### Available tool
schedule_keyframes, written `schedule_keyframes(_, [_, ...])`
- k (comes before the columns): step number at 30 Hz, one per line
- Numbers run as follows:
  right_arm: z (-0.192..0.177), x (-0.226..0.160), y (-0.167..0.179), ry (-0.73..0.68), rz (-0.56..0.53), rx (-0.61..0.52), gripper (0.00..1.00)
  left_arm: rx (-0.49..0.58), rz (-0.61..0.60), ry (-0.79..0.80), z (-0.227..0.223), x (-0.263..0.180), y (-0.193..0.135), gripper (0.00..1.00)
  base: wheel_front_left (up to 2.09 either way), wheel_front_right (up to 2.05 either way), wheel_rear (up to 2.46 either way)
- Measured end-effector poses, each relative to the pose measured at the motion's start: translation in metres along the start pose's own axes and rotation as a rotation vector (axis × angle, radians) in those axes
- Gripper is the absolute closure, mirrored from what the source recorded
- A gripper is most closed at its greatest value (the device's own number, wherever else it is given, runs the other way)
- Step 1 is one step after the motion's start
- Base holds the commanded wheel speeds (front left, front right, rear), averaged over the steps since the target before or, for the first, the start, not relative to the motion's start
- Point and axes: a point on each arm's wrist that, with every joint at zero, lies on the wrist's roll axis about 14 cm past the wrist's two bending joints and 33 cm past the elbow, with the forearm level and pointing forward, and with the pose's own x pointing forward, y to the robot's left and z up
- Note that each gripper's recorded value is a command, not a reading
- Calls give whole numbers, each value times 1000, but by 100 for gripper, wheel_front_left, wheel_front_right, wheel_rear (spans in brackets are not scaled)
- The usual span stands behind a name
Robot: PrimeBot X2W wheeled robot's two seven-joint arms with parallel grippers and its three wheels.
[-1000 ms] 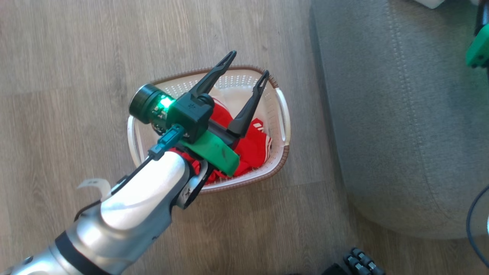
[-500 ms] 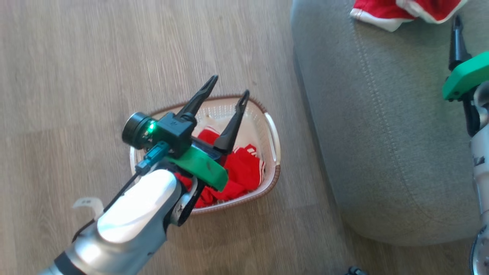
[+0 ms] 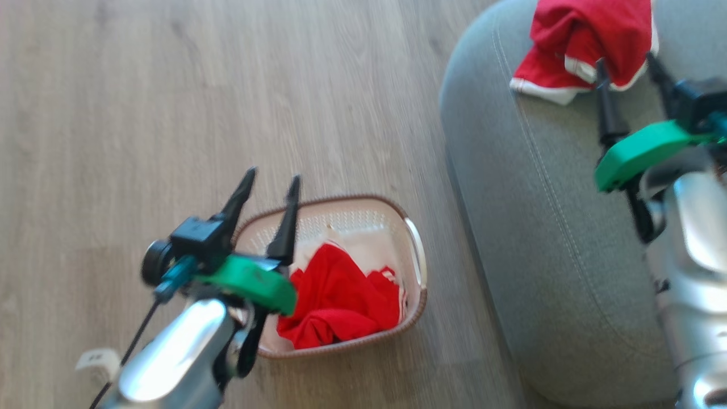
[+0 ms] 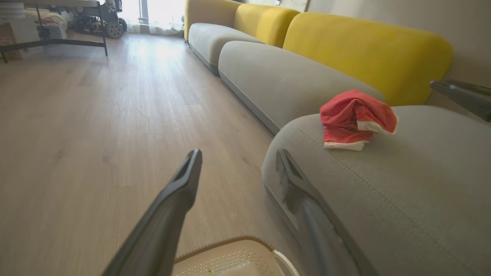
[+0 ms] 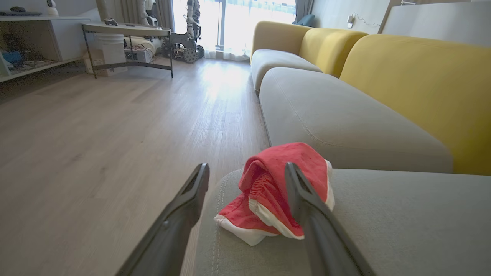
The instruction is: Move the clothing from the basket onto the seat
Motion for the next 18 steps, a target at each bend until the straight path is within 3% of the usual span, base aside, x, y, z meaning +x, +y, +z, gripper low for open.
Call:
schedule_keyframes(11, [16, -47, 73, -87, 114, 117, 0, 0, 278, -2, 2, -79, 65, 0, 0, 0, 0])
schedule_keyframes(18, [16, -80, 94, -108, 158, 129, 0, -10, 427, -31, 5, -128, 91, 0, 0, 0, 0])
